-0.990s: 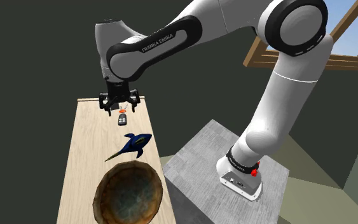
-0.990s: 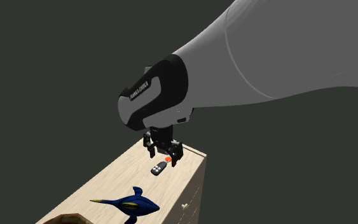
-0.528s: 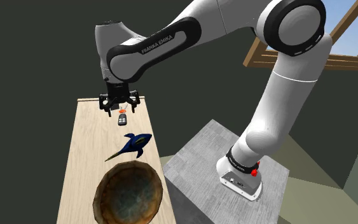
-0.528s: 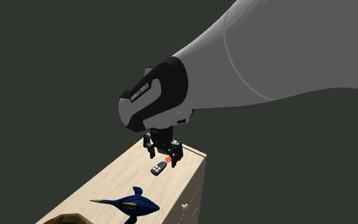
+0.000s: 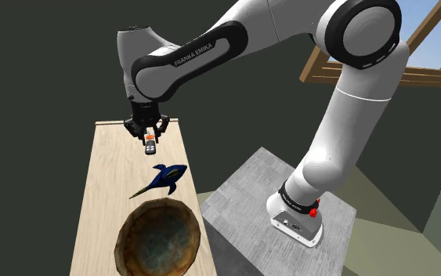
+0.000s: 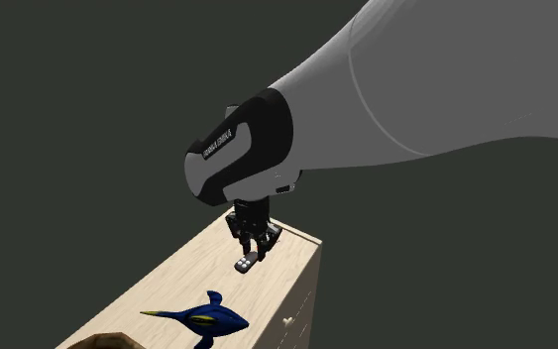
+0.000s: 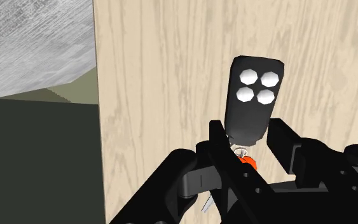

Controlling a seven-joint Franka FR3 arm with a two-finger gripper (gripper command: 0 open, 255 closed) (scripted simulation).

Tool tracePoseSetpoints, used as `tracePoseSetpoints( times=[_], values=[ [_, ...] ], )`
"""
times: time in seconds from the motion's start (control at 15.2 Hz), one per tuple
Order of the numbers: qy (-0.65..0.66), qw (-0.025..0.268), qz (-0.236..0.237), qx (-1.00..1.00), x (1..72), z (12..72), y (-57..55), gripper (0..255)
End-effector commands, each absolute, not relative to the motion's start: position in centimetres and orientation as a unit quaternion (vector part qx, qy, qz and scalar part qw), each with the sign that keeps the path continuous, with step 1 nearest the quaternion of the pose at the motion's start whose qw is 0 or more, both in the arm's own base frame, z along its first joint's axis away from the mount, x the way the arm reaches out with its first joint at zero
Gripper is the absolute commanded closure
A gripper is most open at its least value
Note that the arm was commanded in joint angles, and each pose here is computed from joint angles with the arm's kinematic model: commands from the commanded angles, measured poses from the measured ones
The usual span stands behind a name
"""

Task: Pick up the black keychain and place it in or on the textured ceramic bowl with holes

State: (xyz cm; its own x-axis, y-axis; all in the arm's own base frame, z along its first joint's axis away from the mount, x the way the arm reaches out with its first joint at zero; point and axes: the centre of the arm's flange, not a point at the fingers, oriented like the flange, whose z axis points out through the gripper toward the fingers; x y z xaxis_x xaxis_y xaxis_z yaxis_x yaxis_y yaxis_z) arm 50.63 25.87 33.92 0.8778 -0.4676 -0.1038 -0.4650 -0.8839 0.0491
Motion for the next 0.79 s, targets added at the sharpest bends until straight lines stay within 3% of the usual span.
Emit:
tracePoseSetpoints(
  times=[0.0, 0.73],
  values=[
    [-0.241, 0.011, -0.056, 0.969, 50.6, 33.9, 25.9, 255],
    [-0.241, 0.011, -0.056, 0.969, 50.6, 39.2, 25.9, 255]
  ],
)
